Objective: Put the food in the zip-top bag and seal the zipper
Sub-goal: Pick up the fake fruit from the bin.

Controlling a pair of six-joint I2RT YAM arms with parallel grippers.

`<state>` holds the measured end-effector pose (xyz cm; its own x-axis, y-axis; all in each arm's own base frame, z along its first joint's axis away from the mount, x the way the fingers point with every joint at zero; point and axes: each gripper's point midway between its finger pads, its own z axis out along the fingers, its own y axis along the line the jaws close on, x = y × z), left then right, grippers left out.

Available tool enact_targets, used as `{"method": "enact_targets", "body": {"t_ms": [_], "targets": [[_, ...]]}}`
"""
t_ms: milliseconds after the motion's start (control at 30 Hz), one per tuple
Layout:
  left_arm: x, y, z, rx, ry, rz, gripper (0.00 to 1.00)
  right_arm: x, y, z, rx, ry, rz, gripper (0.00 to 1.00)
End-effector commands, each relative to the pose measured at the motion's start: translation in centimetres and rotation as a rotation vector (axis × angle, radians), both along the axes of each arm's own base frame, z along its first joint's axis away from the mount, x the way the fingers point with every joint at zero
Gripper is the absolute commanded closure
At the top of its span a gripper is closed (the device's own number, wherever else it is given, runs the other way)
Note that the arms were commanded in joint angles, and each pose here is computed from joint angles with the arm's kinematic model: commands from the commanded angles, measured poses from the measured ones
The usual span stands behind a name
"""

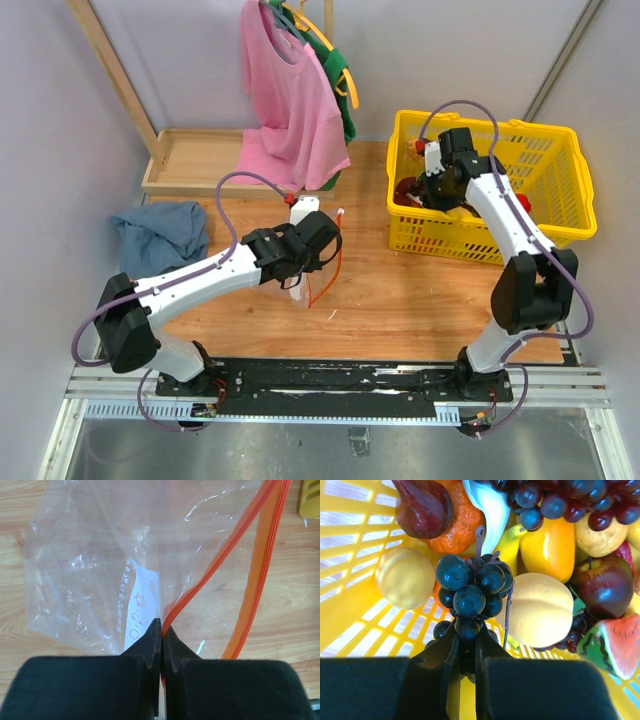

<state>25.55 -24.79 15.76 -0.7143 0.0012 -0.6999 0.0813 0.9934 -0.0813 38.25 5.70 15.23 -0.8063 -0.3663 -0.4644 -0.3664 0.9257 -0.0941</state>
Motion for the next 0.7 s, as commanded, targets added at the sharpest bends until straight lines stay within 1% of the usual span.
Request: {"method": "enact_targets", "body": {"t_ms": [0,200,300,533,667], "targets": [[0.6,0.0,2.0,-0.055,-0.043,0.034,1.00,-0.7,0.8,2.6,0.053,-0.071,-0.016,0.99],[0.6,0.0,2.5,-0.092,-0.054,0.062,1.00,-1.1,1.0,6.6,0.108,-0.192,-0.059,0.99],[0.6,-0.2,2.8,-0.114,-0.057,0.069,1.00,-1.5,1.4,8.8,0.158,-0.257,-0.073,0.99],[0.7,-0.3,3.3,-0.150,-0.065,0.088,1.00,-3.0,3.1,15.4,0.292,-0.472,-0.032,0.99],[0.8,-0.4,3.7,-0.180,-0.072,0.096,1.00,-4.3,4.7,18.7,0.403,-0.588,-0.001,0.99]]}}
